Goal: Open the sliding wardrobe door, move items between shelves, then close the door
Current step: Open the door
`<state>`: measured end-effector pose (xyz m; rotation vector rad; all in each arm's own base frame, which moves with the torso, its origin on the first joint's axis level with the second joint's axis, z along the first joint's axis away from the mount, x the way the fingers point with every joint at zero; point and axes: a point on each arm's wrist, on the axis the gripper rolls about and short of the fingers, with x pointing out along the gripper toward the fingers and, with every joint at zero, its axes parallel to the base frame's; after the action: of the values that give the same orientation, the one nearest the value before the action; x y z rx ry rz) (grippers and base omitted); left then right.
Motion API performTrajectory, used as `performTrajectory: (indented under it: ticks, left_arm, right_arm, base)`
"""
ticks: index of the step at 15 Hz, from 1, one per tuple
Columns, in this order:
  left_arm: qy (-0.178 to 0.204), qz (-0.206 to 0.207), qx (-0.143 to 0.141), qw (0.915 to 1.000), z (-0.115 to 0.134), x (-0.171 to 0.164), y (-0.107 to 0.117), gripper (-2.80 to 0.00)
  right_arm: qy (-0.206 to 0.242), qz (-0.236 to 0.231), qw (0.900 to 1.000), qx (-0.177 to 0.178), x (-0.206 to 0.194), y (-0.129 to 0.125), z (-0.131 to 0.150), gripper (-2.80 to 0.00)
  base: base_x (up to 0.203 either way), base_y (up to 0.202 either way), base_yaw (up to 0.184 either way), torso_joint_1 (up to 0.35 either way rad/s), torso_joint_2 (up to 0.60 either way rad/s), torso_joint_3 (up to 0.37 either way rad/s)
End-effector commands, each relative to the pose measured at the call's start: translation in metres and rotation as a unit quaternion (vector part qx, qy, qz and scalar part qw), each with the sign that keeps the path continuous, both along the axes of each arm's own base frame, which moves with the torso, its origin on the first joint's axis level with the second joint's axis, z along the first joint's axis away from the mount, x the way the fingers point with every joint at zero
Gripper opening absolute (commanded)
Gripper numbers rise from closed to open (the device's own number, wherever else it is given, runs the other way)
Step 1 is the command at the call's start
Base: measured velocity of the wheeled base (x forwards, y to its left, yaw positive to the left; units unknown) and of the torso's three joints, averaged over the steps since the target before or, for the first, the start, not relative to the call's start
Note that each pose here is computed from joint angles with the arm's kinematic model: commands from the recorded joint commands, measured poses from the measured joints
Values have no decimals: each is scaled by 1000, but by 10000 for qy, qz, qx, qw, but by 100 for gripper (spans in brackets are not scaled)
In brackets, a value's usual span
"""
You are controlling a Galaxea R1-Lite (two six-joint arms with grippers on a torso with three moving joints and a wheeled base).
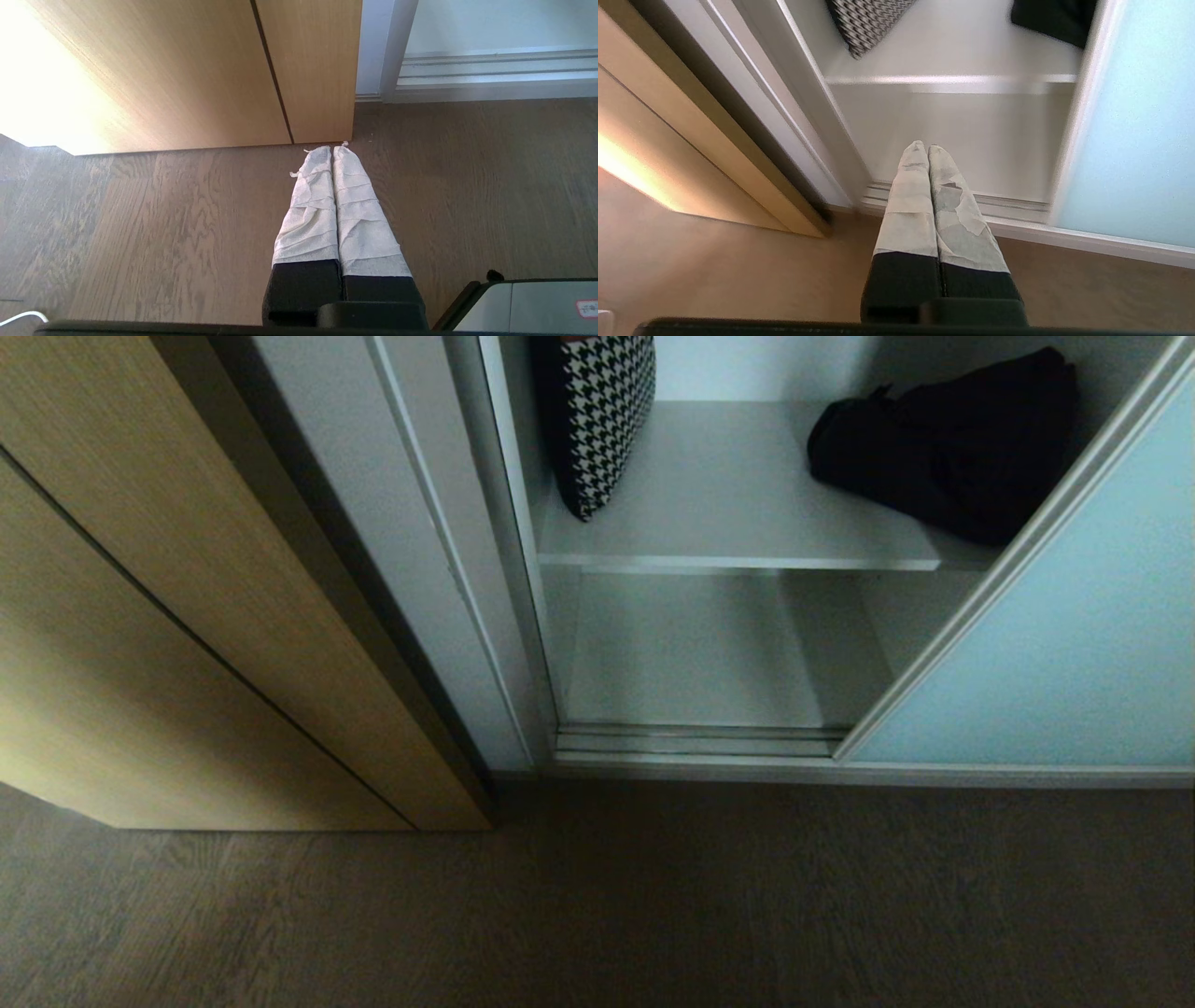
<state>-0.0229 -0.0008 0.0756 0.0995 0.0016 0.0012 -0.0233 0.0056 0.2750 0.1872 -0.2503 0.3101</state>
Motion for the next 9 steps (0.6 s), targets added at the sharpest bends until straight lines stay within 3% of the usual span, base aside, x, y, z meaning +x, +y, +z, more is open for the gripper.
performTrajectory:
  ticks: [1, 6, 9]
  left_arm:
    - [16, 1, 1, 10000, 0, 0, 0, -280]
    - [16, 1, 0, 10000, 0, 0, 0, -280]
    - [16, 1, 5, 10000, 0, 0, 0, -280]
  right_arm:
    - [569, 153, 9982, 148, 69, 2, 30, -280]
    - [543, 336, 9960, 624, 143, 3, 58, -280]
    - [559, 80, 9960, 697, 190, -2, 64, -280]
  base:
    - [0, 0, 0, 0, 0, 0]
    - [0, 0, 0, 0, 0, 0]
    - [0, 0, 0, 0, 0, 0]
